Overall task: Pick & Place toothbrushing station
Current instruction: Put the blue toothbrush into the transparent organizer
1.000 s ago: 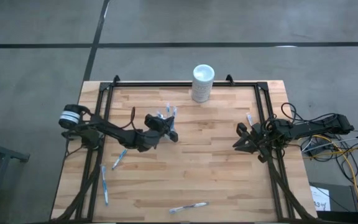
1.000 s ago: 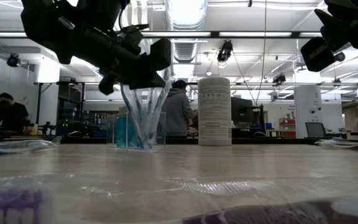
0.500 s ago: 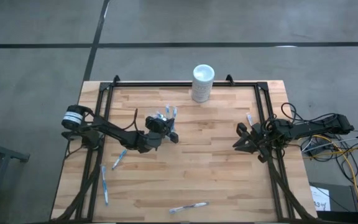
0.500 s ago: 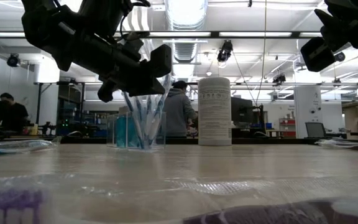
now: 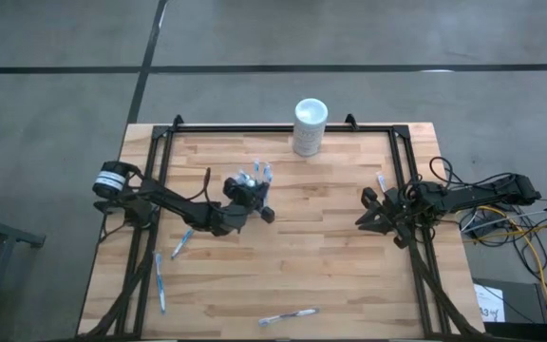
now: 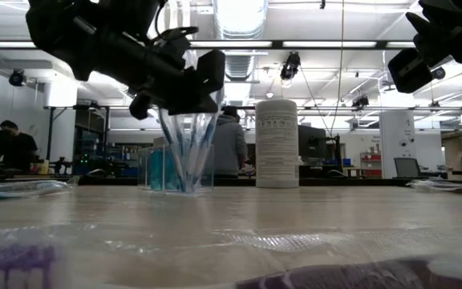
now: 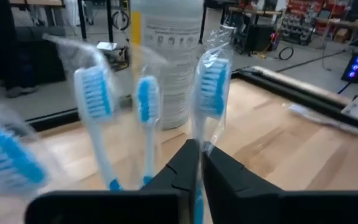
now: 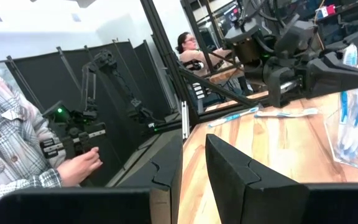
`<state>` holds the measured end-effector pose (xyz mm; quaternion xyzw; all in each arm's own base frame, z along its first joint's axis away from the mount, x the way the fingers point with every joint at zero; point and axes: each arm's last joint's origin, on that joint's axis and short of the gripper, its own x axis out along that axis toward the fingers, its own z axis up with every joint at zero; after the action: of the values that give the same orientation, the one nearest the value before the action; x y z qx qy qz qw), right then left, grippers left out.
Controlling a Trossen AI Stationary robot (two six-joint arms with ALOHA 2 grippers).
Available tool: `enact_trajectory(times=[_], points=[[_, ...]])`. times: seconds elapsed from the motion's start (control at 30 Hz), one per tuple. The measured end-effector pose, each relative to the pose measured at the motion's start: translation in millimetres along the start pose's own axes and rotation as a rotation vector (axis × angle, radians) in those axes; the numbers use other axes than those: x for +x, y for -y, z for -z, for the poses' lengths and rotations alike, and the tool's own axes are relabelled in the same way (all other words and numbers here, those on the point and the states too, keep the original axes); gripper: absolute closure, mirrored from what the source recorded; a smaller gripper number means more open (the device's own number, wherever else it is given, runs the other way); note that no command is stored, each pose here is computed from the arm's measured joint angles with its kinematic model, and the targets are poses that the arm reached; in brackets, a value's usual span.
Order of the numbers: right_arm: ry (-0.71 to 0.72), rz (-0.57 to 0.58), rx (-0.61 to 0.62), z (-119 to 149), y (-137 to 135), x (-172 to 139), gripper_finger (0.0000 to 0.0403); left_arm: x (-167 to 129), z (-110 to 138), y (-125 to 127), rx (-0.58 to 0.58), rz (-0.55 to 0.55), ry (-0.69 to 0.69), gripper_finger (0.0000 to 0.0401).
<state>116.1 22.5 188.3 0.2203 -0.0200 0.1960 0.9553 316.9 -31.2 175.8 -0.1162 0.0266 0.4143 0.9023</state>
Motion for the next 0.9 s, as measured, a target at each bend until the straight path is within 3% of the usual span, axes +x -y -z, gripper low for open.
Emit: enact_trajectory(times=[0.47,0.9], points=[[-0.010,0.005,0.003,1.0,0.5,0.0,0.0335,-8.0,2.9,1.9,-0.089,-0.055,0.022,0.0320],[-0.009,0.005,0.003,0.9,0.4,0.0,0.0335,-11.2,5.9,2.8,-0.076,-0.049,0.008,0.0253]])
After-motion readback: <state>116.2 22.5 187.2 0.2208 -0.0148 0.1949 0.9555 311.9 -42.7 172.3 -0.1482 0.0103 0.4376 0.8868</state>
